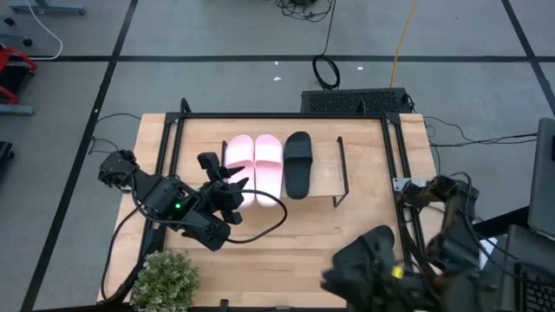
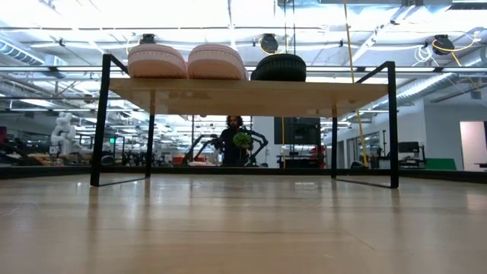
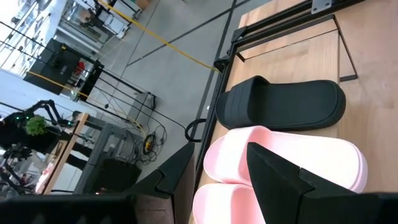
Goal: Pick and place slides into the shelf
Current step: Put the black slipper on the shelf
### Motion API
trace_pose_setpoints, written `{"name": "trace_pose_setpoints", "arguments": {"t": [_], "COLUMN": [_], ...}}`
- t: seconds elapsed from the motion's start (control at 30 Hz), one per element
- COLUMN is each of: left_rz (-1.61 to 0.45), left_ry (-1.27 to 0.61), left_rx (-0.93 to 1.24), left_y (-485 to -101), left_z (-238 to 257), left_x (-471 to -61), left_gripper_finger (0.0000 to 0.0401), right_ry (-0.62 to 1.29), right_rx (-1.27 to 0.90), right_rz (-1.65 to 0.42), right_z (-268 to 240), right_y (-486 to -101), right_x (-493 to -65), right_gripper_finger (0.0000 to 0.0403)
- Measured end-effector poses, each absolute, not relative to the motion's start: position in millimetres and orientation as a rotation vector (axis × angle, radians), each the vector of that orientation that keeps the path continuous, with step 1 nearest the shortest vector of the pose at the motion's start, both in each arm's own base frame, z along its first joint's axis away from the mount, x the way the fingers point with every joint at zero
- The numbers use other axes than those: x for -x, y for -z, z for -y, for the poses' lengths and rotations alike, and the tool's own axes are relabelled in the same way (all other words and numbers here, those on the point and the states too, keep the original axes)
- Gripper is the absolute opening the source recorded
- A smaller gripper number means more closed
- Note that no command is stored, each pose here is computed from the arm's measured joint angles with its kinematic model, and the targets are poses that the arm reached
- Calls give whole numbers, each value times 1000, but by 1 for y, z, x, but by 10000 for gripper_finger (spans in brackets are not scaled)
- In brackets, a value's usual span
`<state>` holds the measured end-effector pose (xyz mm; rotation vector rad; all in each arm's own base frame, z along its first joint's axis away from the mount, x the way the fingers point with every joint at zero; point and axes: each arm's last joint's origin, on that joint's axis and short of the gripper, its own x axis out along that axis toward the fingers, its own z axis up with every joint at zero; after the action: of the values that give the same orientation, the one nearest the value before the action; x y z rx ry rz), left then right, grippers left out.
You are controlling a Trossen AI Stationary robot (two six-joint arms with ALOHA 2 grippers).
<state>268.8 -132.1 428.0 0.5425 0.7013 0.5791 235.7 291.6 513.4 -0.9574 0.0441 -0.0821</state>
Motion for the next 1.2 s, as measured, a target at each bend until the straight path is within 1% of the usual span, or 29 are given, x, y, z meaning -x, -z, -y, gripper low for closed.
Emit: {"name": "trace_pose_setpoints", "arguments": {"t": [0.13, 0.27, 0.37, 0.43, 0.57, 0.77, 0.87, 0.93, 1.0, 1.1, 1.2], "left_rz": [-701, -701, -702, -702, -702, -701, -701, -701, -701, -701, -701], "left_ry": [-580, -580, -579, -579, -579, -579, -579, -579, -579, -579, -579], "left_rx": [-543, -544, -546, -547, -547, -546, -546, -546, -546, -546, -546], "left_y": [-428, -428, -428, -428, -428, -428, -428, -428, -428, -428, -428], "left_z": [132, 132, 132, 132, 132, 132, 132, 132, 132, 132, 132], "left_x": [-269, -269, -269, -269, -269, -269, -269, -269, -269, -269, -269], "left_gripper_finger": [152, 152, 152, 152, 152, 152, 152, 152, 152, 152, 152], "right_ry": [120, 151, 166, 115, -133, -692, -900, -924, -889, -841, -849], "right_rx": [972, 991, 961, 929, 823, 693, 657, 642, 632, 611, 592], "right_rz": [-63, -31, 52, 144, 370, 707, 824, 836, 803, 693, 574], "right_z": [-281, -268, -253, -241, -216, -186, -176, -171, -168, -167, -167], "right_y": [-515, -529, -551, -566, -589, -608, -612, -613, -613, -607, -596], "right_x": [-247, -242, -231, -220, -196, -168, -162, -163, -168, -180, -198], "right_gripper_finger": [121, 121, 121, 121, 121, 121, 121, 121, 121, 121, 121]}}
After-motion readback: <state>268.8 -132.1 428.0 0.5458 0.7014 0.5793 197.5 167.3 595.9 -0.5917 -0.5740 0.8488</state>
